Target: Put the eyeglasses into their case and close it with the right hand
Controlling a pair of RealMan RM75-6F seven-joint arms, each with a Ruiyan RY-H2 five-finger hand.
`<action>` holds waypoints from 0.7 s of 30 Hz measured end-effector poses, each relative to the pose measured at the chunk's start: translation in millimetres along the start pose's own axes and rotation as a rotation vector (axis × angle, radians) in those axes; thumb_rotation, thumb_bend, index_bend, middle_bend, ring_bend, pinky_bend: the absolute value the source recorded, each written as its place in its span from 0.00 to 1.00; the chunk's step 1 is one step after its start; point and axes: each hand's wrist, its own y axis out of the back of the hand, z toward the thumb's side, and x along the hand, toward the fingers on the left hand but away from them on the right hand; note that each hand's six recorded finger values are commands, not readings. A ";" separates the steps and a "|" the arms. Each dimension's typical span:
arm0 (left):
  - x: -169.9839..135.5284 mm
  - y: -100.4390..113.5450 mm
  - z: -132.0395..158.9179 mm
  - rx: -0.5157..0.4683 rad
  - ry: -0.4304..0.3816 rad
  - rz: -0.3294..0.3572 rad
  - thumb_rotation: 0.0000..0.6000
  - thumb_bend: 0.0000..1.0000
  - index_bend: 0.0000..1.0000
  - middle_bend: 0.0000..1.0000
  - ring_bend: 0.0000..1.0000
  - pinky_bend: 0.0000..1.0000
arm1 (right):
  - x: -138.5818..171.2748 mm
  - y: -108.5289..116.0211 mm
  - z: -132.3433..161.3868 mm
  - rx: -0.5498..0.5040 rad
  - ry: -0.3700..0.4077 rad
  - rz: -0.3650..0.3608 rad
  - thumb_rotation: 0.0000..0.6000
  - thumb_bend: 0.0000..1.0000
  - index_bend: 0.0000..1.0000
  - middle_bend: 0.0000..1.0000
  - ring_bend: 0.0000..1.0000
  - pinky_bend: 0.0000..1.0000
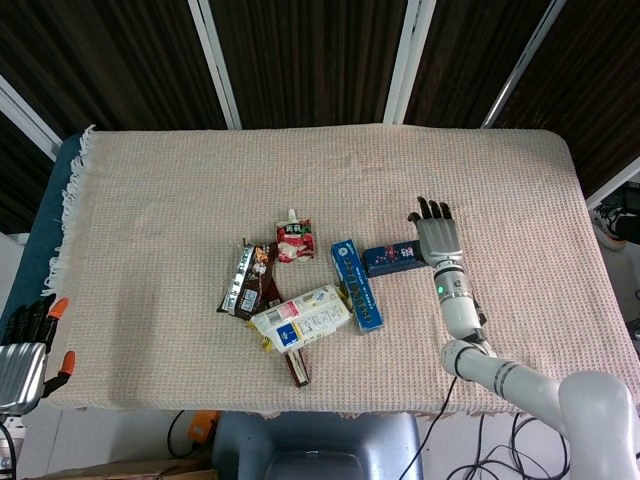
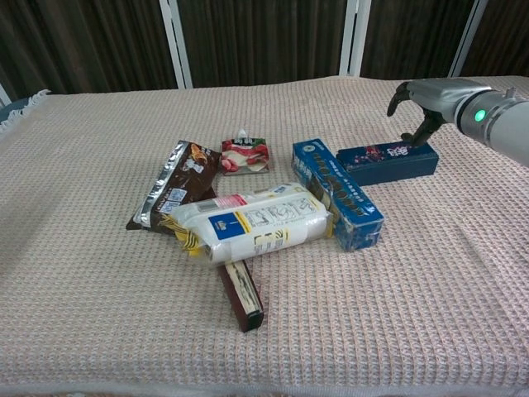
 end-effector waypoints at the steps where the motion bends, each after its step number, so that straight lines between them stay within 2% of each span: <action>1: -0.2 0.1 0.2 0.000 -0.001 0.001 1.00 0.43 0.00 0.00 0.00 0.05 | -1.0 2.0 1.3 0.010 -0.001 -0.008 1.00 0.41 0.30 0.11 0.00 0.00; 8: -1.7 1.8 0.6 -0.004 -0.006 0.010 1.00 0.43 0.00 0.00 0.00 0.05 | 4.9 14.0 4.5 0.033 0.016 -0.067 1.00 0.35 0.29 0.11 0.00 0.00; 12: -2.7 4.4 -0.3 -0.013 -0.009 0.022 1.00 0.43 0.00 0.00 0.00 0.05 | 18.9 19.2 2.4 0.032 0.049 -0.095 1.00 0.33 0.24 0.08 0.00 0.00; 17: -4.8 9.3 -0.1 -0.023 -0.023 0.050 1.00 0.43 0.00 0.00 0.00 0.05 | 59.1 25.5 -8.4 0.033 0.119 -0.128 1.00 0.33 0.17 0.02 0.00 0.00; 21: -7.3 13.5 0.4 -0.028 -0.038 0.081 1.00 0.43 0.00 0.00 0.00 0.04 | 112.5 25.6 -27.0 0.055 0.180 -0.150 1.00 0.33 0.14 0.00 0.00 0.00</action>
